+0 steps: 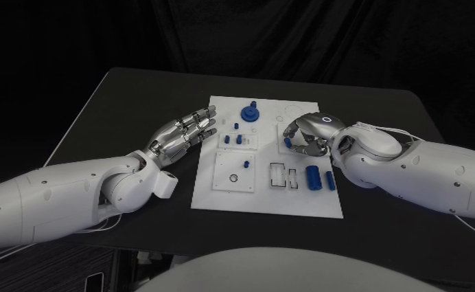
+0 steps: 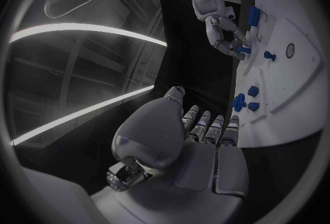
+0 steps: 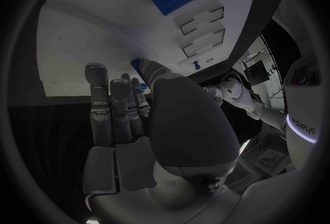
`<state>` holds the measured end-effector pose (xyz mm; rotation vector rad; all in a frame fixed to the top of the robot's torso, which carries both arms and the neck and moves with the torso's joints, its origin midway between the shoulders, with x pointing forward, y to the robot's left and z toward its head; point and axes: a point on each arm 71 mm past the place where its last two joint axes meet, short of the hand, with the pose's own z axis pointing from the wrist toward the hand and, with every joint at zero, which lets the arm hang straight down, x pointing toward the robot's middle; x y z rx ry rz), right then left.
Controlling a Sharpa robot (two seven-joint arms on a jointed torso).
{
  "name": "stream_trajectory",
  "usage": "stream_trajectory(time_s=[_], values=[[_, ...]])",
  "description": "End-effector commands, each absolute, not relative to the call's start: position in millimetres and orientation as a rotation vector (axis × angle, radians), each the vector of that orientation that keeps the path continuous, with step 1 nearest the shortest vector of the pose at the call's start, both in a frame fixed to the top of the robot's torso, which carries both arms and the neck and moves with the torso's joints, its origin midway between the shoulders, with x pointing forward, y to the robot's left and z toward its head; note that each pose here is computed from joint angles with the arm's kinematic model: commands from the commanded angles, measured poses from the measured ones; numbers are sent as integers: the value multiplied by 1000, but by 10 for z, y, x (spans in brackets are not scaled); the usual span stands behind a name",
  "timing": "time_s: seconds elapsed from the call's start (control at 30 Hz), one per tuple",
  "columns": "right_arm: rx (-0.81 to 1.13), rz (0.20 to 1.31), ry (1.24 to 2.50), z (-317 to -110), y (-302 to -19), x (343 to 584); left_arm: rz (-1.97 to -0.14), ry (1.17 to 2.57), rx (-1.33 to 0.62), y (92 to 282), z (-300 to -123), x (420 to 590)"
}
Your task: Assemble the parts on the task board
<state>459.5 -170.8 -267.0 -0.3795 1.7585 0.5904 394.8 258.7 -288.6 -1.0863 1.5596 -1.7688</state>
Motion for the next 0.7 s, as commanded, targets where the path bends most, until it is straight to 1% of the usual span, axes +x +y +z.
stream_trajectory(time_s=[0.03, 0.7], values=[[-373, 571, 1774, -2687, -1721, 4594, -1831, 1479, -1056, 2582, -2833, 3946], [-387, 604, 1751, -2673, -1623, 4591, -1826, 1490, -1063, 2582, -2849, 3942]])
